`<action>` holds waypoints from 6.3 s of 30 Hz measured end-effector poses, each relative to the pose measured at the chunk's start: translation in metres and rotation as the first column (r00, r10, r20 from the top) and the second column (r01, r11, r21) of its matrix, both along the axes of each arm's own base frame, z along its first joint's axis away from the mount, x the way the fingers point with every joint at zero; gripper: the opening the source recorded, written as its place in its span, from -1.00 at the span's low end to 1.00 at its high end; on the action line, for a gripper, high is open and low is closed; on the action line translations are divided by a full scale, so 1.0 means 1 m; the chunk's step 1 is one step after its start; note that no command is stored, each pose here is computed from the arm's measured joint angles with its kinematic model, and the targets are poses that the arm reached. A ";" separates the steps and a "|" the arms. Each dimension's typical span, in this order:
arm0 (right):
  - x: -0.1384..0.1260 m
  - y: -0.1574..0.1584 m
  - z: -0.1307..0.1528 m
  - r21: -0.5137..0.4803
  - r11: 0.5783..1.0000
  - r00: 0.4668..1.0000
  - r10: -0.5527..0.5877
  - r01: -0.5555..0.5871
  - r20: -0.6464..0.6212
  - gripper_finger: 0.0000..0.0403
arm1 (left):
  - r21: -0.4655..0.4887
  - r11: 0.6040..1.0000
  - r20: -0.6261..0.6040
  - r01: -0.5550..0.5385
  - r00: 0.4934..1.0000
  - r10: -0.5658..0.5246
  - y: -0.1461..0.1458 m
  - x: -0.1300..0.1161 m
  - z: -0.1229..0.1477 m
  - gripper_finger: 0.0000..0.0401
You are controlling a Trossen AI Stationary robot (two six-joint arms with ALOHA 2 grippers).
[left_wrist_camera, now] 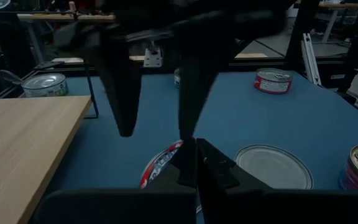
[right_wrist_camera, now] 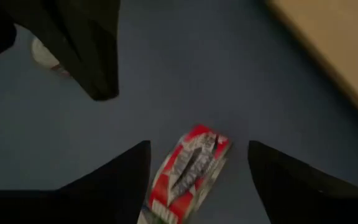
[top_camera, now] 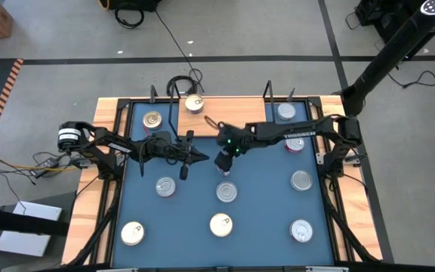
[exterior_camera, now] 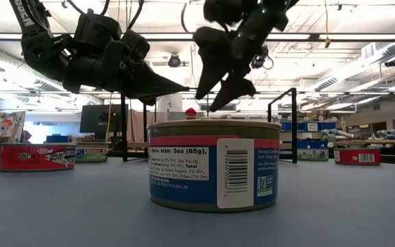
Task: Stack canned seafood by type on shelf
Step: Put the top left red tuna can on the shelf
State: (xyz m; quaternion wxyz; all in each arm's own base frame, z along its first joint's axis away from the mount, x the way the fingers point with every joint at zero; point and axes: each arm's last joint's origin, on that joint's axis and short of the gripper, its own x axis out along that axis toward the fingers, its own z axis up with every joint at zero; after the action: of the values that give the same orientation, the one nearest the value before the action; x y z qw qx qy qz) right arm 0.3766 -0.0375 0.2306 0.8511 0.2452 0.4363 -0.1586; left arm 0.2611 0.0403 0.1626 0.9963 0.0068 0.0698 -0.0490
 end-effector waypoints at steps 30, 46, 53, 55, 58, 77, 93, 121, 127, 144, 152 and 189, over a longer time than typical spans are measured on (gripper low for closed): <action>0.007 0.077 -0.034 -0.235 0.956 0.981 -0.190 0.175 -0.040 0.46 | 0.002 1.000 -0.001 0.000 1.000 0.000 0.000 0.000 0.000 -0.99; 0.008 0.073 -0.054 -0.161 0.971 0.970 -0.200 0.177 -0.139 0.17 | 0.000 1.000 -0.011 0.000 1.000 0.000 0.000 0.000 -0.001 -0.99; 0.007 0.071 -0.052 -0.142 0.982 0.976 -0.146 0.124 -0.163 -0.21 | 0.000 1.000 -0.014 0.000 1.000 0.000 0.000 0.000 -0.001 -0.99; 0.006 0.070 -0.048 -0.137 0.986 0.979 -0.112 0.089 -0.168 -0.29 | 0.000 1.000 -0.014 0.000 1.000 0.000 0.000 0.000 -0.001 -0.99; 0.005 0.068 -0.042 -0.145 0.989 0.983 -0.066 0.041 -0.173 -0.29 | 0.000 1.000 -0.014 0.000 1.000 0.000 0.000 0.000 -0.001 -0.99; 0.018 -0.008 0.017 -0.686 0.631 0.908 0.075 -0.363 -0.412 -0.29 | -0.003 1.000 -0.014 0.004 1.000 -0.004 0.000 0.000 -0.001 -0.99; 0.004 -0.108 -0.004 -0.711 0.501 0.855 0.127 -0.492 -0.502 -0.28 | -0.003 1.000 -0.014 0.008 1.000 -0.008 0.000 0.000 -0.001 -0.99; -0.013 -0.143 -0.030 -0.735 0.528 0.903 0.186 -0.425 -0.388 -0.26 | -0.003 1.000 -0.013 0.008 1.000 -0.008 0.000 0.000 -0.001 -0.99; -0.015 -0.153 -0.029 -0.755 0.509 0.909 0.188 -0.414 -0.372 -0.26 | -0.003 1.000 -0.013 0.008 1.000 -0.008 0.000 0.000 -0.001 -0.99; -0.007 -0.159 -0.055 -0.730 0.441 0.852 0.233 -0.523 -0.469 -0.13 | -0.004 1.000 -0.019 -0.005 1.000 0.005 0.000 0.000 -0.002 -0.99; -0.003 -0.154 -0.048 -0.736 0.445 0.860 0.248 -0.510 -0.446 0.09 | -0.004 1.000 -0.027 -0.008 1.000 0.008 0.000 0.000 -0.003 -0.99; -0.016 -0.185 -0.025 -0.613 0.766 0.980 0.180 -0.193 -0.083 -0.92 | -0.006 1.000 -0.029 -0.009 1.000 0.008 0.000 0.000 -0.003 -0.99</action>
State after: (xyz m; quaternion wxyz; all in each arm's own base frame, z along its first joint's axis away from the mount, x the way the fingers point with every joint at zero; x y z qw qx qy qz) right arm 0.3608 -0.2222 0.2056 0.8915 -0.0931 0.3905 -0.2097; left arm 0.2608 0.0405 0.1598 0.9954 0.0029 0.0842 -0.0450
